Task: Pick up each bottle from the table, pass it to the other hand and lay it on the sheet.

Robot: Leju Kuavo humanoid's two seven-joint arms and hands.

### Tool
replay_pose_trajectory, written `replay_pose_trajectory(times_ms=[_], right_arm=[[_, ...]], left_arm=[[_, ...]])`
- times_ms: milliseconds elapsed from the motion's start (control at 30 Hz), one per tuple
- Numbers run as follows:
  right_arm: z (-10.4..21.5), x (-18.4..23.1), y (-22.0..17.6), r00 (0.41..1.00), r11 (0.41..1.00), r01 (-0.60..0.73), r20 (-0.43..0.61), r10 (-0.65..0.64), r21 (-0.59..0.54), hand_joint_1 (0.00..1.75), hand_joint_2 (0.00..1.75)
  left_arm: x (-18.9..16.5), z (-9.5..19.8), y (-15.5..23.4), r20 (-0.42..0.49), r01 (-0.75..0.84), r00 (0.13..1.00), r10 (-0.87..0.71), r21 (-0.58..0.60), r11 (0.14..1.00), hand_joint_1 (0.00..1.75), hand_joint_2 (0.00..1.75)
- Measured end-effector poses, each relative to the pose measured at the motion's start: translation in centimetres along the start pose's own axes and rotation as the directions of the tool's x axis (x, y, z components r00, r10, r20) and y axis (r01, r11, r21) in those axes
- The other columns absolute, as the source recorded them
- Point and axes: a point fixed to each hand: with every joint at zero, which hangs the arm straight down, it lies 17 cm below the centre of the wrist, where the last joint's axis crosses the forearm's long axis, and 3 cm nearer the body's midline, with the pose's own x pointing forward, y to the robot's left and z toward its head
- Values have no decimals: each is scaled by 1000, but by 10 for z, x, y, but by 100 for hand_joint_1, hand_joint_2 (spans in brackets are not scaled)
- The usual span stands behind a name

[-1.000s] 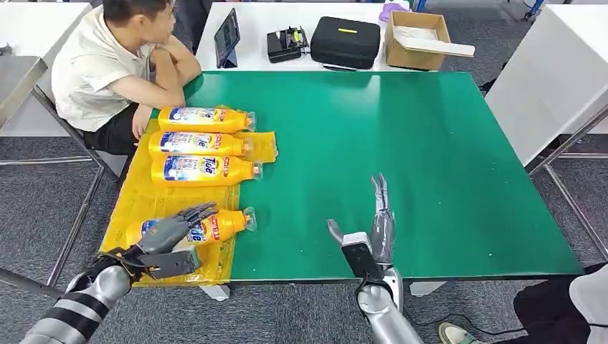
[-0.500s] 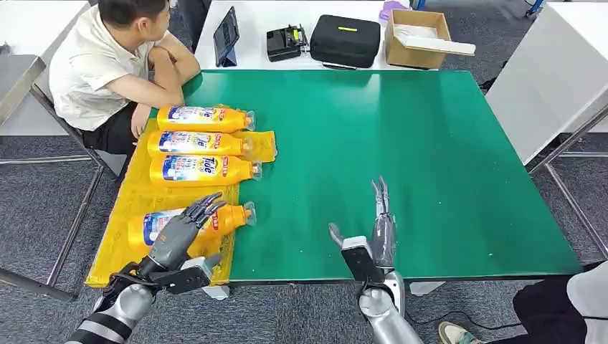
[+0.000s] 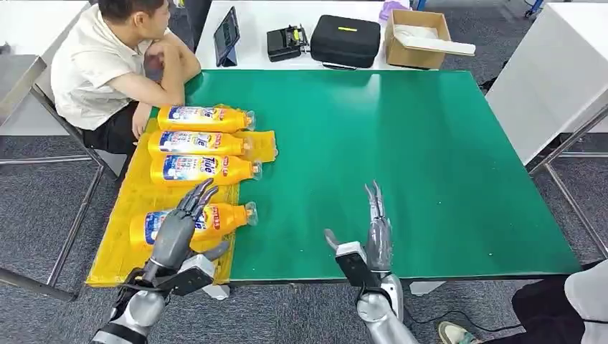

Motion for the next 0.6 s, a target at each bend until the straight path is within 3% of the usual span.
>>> replay_pose_trajectory(times_ms=[600], right_arm=[[-2,0,-2,999,999,43,-10,-43,-6,0,175]], left_arm=[[21,-15,5,38,-63,997,60,76,995,0,175]])
